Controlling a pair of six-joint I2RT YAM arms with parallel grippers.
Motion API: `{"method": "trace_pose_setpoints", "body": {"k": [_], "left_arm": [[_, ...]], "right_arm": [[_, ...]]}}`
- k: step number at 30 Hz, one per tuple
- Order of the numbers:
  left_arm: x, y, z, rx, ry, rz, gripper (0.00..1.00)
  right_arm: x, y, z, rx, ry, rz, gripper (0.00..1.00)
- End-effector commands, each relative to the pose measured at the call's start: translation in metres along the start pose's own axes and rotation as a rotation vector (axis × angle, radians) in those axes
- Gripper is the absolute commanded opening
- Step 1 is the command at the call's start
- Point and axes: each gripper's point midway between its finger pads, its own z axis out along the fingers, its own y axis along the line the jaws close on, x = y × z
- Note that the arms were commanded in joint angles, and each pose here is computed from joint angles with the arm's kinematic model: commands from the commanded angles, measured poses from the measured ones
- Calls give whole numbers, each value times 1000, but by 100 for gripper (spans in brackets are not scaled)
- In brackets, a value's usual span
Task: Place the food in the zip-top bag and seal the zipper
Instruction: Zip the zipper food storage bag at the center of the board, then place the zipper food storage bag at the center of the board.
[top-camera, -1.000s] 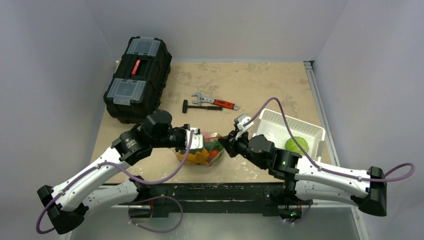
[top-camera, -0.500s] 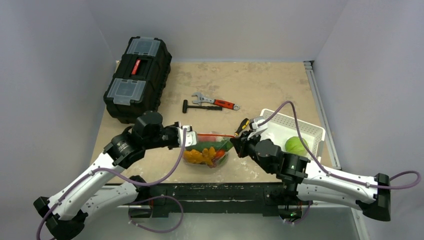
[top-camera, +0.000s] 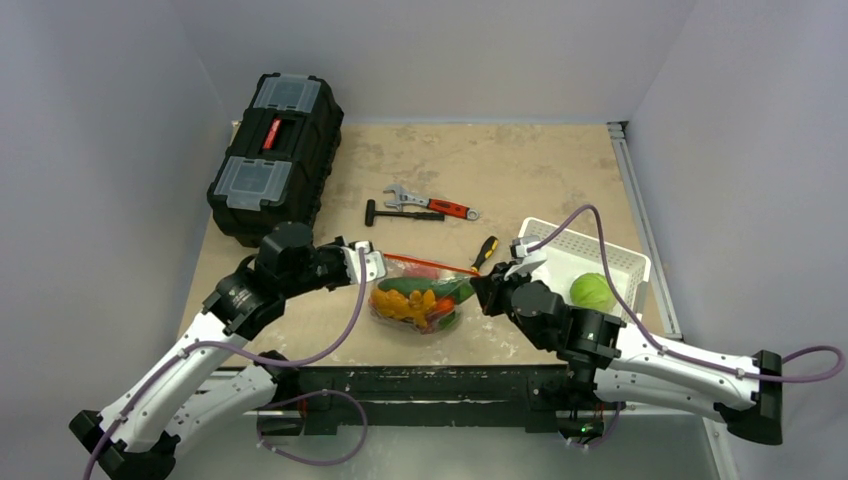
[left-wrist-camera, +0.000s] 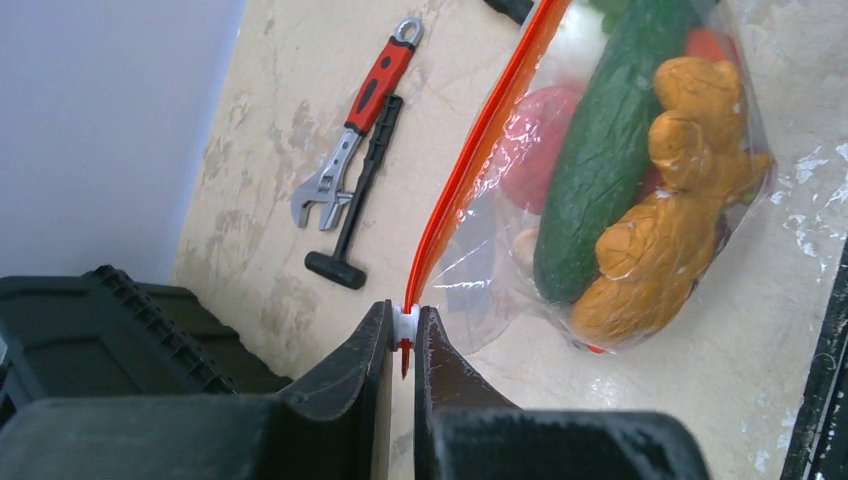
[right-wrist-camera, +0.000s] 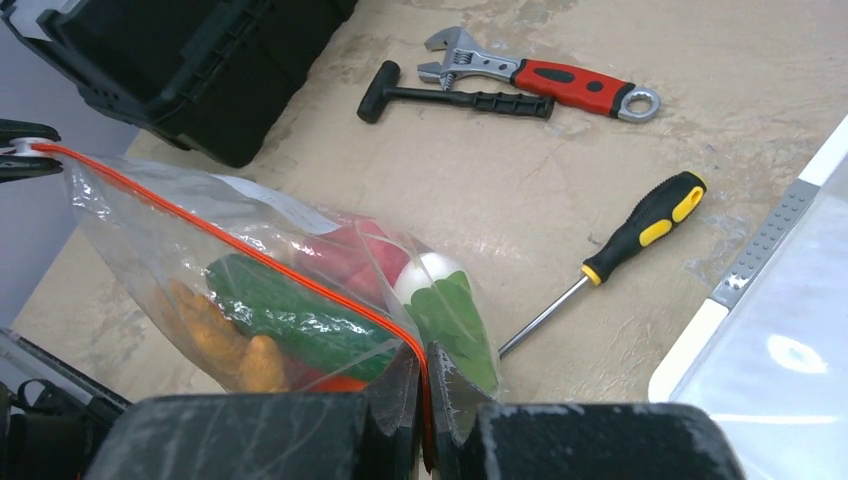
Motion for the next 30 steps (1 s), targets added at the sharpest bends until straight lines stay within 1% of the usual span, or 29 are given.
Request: {"method": "trace_pose_setpoints", "body": {"k": [1, 5, 8, 9, 10, 12, 13, 14, 15, 17, 21, 24, 26, 30], "left_arm": [[16, 27, -12, -134, 74, 25, 0], [16, 28, -13, -155, 48, 44, 0], [11, 25, -13, -133, 28, 40, 0], [10, 25, -14, -134, 23, 39, 6], [9, 25, -14, -138, 17, 40, 13], [2, 26, -20, -145, -10, 45, 31], [-4, 26, -25, -149, -34, 43, 42], [-10, 27, -29, -161, -68, 46, 50], [-16, 28, -32, -176, -102, 53, 54], [-28, 27, -39, -203, -184, 76, 61], [-49, 38, -56, -296, -296, 85, 67], [-56, 65, -73, -476, -351, 41, 67], [-51, 78, -80, -563, -335, 16, 67], [-25, 106, -91, -736, -193, -44, 66]], "right_arm": [[-8, -27, -3, 118, -43, -14, 0], [-5, -25, 0, 117, -33, -21, 0], [-4, -13, 4, 62, -30, -28, 0], [-5, -7, 5, 29, -32, -39, 0], [-5, 1, 5, -15, -29, -40, 0], [-4, 17, 5, -107, -29, -71, 0], [-5, 24, 4, -148, -30, -87, 0], [-5, 29, 4, -177, -29, -98, 0], [-5, 33, 4, -191, -27, -103, 0], [-6, 39, 5, -216, -29, -106, 0], [-7, 59, 7, -297, -21, -131, 0], [-5, 75, 9, -357, -12, -145, 0], [-2, 90, 11, -420, -4, -155, 0], [2, 126, 11, -536, 15, -145, 0]]}}
